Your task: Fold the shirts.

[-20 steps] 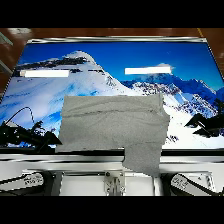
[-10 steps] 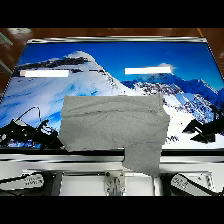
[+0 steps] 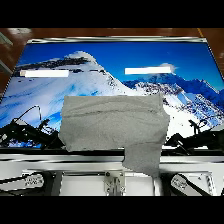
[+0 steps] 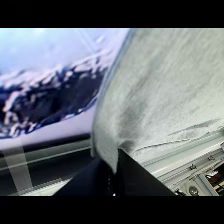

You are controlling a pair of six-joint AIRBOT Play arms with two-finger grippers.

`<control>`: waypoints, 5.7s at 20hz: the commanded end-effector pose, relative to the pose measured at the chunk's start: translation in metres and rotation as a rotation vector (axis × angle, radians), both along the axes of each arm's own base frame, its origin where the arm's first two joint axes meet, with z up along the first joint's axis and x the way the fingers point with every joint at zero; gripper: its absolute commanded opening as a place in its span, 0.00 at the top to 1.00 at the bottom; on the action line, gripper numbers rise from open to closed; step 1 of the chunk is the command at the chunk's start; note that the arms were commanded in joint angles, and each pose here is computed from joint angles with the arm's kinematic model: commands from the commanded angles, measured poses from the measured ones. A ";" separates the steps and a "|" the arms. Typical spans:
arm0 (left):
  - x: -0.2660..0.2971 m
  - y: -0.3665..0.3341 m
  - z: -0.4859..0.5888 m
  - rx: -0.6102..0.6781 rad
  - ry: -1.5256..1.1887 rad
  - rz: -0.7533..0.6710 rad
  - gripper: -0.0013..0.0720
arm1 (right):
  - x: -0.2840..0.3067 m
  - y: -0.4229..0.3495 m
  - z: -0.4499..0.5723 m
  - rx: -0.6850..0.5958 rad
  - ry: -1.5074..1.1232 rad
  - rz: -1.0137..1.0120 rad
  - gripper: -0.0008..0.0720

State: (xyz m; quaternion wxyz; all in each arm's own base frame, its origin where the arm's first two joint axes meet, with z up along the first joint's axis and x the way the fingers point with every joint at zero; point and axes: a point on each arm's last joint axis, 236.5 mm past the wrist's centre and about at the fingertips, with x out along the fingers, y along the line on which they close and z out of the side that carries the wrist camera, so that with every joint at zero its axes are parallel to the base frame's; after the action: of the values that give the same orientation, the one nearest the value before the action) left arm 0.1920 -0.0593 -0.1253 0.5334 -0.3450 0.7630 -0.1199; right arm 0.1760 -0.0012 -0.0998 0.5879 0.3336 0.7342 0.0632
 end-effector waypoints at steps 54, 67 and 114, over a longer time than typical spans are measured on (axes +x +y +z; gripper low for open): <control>0.288 0.044 0.098 -0.033 -0.380 0.121 0.34 | 0.276 -0.057 0.047 -0.265 -0.469 -0.079 0.09; 0.277 -0.039 0.157 -0.058 -0.529 -0.092 0.34 | 0.264 0.021 -0.040 0.009 -0.255 -0.076 0.06; 0.341 -0.178 0.232 -0.004 -0.900 -0.102 0.94 | 0.262 0.171 0.185 0.005 -0.670 0.018 0.90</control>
State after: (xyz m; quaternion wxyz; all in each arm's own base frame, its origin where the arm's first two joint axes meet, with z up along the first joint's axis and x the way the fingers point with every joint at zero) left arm 0.5154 -0.3282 0.0517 0.7501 -0.2553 0.5091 -0.3363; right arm 0.4177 0.1274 0.1147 0.7941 0.2988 0.5022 0.1671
